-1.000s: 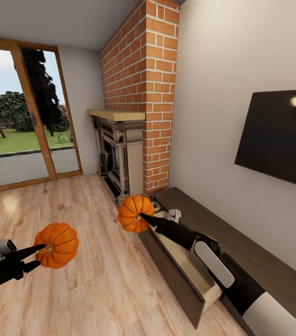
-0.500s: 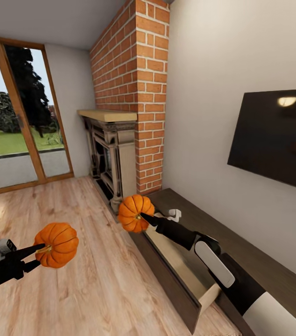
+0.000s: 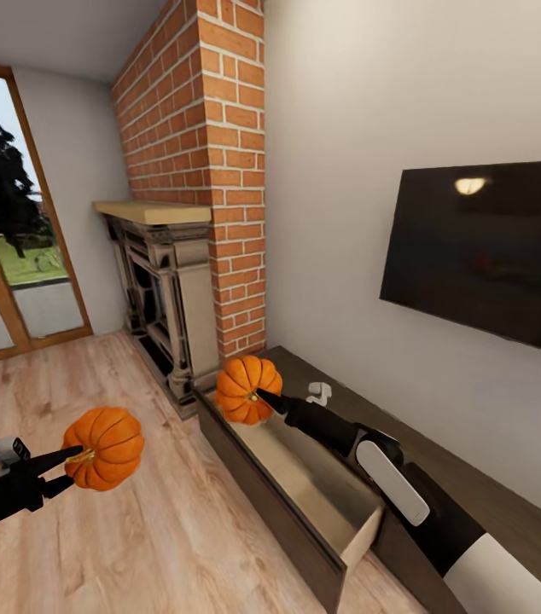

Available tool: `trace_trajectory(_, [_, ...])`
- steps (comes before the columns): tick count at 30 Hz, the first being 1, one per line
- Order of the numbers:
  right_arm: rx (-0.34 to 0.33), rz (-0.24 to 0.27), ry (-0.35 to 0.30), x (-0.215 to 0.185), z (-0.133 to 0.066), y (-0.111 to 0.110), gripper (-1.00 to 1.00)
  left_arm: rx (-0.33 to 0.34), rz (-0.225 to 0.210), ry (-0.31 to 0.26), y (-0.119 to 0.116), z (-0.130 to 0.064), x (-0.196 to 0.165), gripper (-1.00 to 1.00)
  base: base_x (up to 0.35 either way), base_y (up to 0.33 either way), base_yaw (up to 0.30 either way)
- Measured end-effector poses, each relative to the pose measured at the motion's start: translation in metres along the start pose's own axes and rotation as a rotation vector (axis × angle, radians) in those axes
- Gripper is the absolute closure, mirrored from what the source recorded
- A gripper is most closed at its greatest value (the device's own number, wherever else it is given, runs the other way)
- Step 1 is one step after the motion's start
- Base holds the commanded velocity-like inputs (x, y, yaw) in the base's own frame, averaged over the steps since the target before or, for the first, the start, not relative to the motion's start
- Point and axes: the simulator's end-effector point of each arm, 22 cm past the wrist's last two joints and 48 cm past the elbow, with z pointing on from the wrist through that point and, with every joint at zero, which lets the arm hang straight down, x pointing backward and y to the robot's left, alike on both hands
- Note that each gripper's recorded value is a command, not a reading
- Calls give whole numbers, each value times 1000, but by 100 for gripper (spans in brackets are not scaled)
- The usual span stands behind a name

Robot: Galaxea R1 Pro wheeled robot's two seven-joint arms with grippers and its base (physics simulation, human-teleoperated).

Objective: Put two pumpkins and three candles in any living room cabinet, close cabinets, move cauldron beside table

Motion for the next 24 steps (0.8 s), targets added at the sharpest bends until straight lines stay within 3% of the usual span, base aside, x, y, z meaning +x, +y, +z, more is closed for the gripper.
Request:
trace_trajectory(15, [1,0,0,0,0,0,100,-1,0,0,0,0,0,100,49,-18,-254])
trace_trajectory(24, [1,-1,1,0,0,0,100,-1,1,-1,0,0,0,100,168,47,-253])
